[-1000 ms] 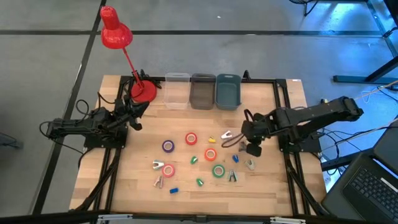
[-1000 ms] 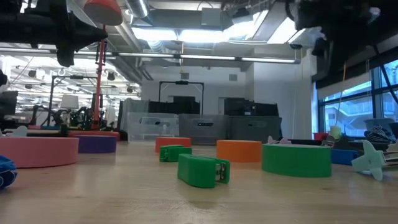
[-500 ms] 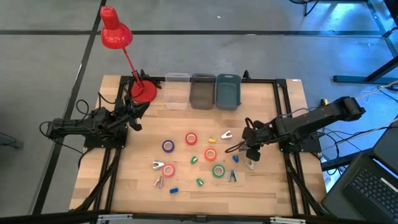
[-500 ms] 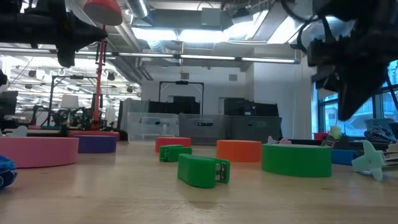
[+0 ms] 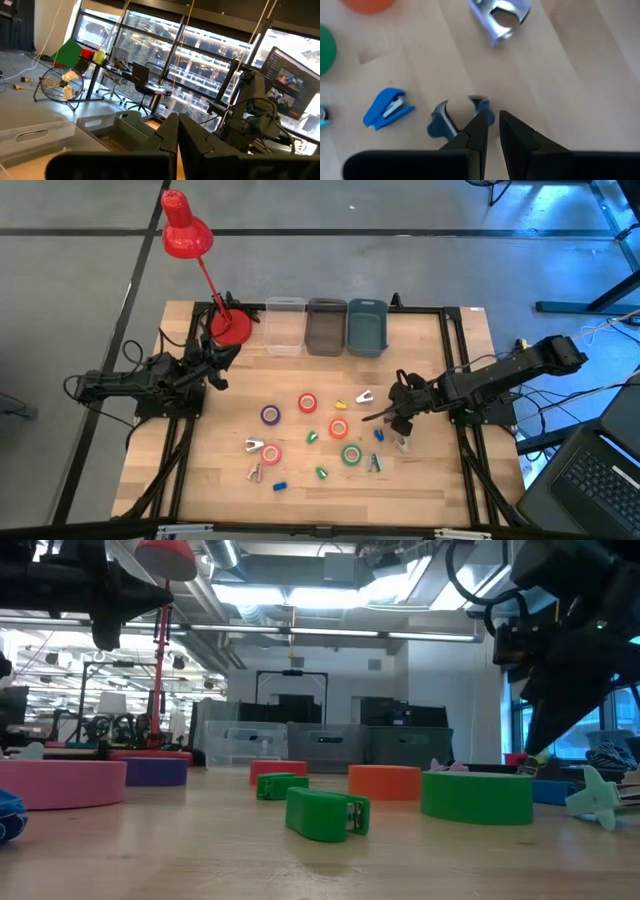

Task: Pick and place Stapler, Stapler remover, tape
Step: Put the black staple remover into the blue bin

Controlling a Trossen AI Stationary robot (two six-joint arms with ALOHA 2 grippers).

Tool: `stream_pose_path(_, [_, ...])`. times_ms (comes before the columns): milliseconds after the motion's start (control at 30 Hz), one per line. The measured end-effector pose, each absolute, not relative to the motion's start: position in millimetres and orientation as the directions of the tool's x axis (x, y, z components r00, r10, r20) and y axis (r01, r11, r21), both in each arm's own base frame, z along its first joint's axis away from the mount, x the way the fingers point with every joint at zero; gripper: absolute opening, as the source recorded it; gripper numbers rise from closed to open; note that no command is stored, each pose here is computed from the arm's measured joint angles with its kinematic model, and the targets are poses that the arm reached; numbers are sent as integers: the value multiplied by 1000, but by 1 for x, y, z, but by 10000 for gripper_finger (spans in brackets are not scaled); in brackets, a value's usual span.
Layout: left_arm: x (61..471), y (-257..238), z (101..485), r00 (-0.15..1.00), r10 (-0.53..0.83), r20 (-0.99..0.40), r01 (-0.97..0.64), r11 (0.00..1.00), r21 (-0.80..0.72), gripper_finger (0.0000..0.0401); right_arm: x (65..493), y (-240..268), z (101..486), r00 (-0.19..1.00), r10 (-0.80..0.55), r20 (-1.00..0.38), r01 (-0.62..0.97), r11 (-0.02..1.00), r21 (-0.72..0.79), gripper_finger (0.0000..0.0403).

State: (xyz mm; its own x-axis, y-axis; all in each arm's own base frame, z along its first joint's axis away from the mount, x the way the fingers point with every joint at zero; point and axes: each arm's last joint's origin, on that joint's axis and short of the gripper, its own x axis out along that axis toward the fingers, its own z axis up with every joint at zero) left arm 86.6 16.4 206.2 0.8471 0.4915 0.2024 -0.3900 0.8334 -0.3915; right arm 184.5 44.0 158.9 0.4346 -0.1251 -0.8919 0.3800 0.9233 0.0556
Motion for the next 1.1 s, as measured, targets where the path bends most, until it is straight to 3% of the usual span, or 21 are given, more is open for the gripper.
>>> stream_pose_path(367, [87,16,206,846,492,203,-391,833,-392,1,187,35,158,420,-129,-898,422,904,68,56])
stream_pose_path(733, [87,16,206,848,491,197,-393,834,-387,2,188,33,157,406,-19,-914,405,900,161,124])
stream_pose_path(1100, [87,16,206,849,491,197,-393,834,-387,4,191,35,159,428,38,-903,383,897,219,126])
